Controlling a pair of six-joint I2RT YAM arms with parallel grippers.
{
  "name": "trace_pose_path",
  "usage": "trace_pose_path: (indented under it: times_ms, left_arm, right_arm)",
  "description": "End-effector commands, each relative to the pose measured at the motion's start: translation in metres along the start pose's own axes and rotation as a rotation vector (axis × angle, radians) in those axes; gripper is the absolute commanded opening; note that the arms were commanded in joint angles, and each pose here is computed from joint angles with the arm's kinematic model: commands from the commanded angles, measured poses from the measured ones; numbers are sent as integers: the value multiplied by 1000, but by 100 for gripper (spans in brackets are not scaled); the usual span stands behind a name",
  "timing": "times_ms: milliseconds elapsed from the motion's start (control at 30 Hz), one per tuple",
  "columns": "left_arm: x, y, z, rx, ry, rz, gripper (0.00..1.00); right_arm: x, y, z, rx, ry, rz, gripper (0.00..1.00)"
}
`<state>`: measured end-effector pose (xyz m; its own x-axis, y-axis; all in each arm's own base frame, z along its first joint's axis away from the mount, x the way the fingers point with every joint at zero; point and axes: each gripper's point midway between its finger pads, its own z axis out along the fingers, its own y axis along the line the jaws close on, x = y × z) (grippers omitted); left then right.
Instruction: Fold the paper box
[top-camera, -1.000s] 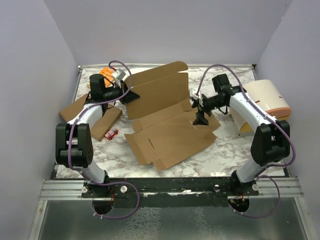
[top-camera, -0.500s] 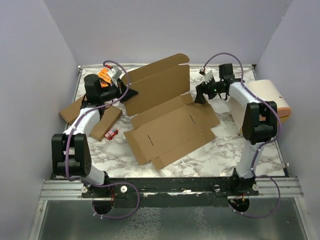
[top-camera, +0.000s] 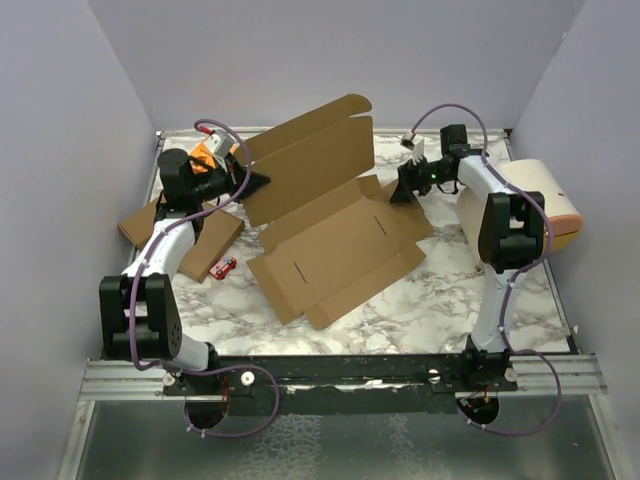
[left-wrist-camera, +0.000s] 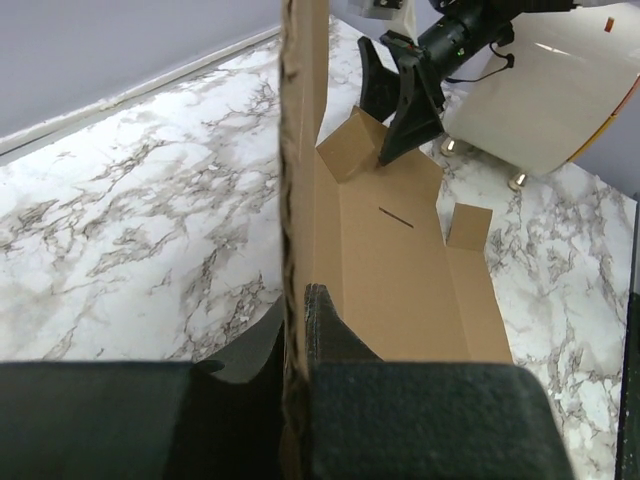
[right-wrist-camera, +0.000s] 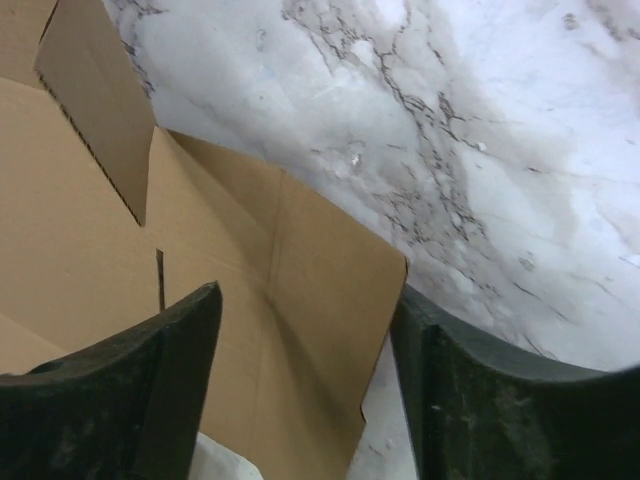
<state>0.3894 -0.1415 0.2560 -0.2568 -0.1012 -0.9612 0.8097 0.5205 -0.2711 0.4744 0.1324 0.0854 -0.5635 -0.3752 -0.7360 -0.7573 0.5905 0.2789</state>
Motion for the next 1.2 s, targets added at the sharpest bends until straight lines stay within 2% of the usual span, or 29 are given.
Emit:
trace_pose_path:
  times_ms: [0, 100, 133, 200, 467, 567, 733, 833, 933, 1167]
  left_arm:
    - [-18, -11, -6, 27, -41, 74, 0]
    - [-25, -8, -10, 15, -54, 91, 0]
    - [-29, -7, -11, 10, -62, 95, 0]
    - [-41, -4, -17, -2, -89, 108, 0]
    - [-106, -19, -28, 2, -180, 239, 0]
    - [-128, -28, -29, 11, -204, 294, 0]
    - [-153, -51, -27, 56, -231, 370, 0]
    - [-158, -67, -25, 83, -236, 398, 0]
    - [-153, -75, -22, 100, -215, 415, 0]
    - [-101, -72, -4, 136, -116, 370, 0]
  right_arm:
    - [-3, 18, 6, -150, -6, 5, 57]
    - [-14, 23, -2, -150, -30, -30, 24]
    - [-18, 24, -5, -146, -39, -40, 16]
    - [-29, 28, -12, -142, -64, -63, 10]
    - [-77, 43, -36, -160, -171, -145, 8]
    - [-95, 43, -38, -146, -207, -151, 4]
    - [-152, 45, -43, -61, -380, -259, 2]
    - [-183, 53, -49, -23, -535, -321, 1]
    - [-193, 62, -49, -17, -676, -373, 1]
    - [-149, 55, -11, -35, -709, -338, 1]
